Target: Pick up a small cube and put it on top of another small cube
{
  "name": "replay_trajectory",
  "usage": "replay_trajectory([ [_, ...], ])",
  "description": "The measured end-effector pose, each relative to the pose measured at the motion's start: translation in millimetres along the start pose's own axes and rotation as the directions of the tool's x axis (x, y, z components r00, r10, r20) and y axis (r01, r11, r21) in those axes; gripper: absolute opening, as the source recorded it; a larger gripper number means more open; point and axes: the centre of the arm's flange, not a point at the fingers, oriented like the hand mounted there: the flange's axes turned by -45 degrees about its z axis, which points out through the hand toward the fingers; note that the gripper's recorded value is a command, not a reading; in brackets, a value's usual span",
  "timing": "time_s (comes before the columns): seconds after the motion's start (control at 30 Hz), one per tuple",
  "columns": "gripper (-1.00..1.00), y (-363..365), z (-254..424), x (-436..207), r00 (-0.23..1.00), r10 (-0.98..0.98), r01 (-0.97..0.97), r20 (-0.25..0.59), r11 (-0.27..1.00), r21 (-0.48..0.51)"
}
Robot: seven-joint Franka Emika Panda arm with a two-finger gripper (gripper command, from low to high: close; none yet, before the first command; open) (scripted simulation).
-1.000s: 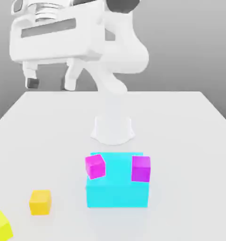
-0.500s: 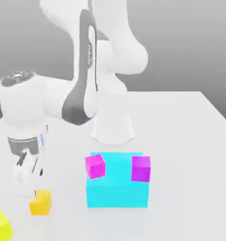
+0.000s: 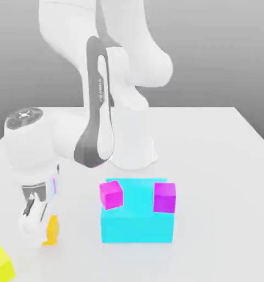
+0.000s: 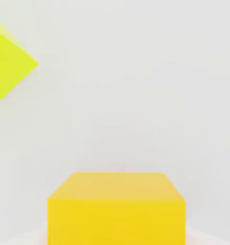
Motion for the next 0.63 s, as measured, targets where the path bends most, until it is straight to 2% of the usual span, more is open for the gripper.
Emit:
replay_trajectory([
  [0.37,-1.00,-76,-59,77,0.996,-0.092,0.092,0.001,0.996,0.000],
  [0.5,-1.00,-85,-21,88,0.995,-0.103,0.103,0.000,0.995,0.000],
  [0.53,1.00,-85,-9,88,0.995,-0.103,0.103,0.000,0.995,0.000],
  [0.63,1.00,-85,-9,88,0.995,-0.103,0.103,0.000,0.995,0.000],
])
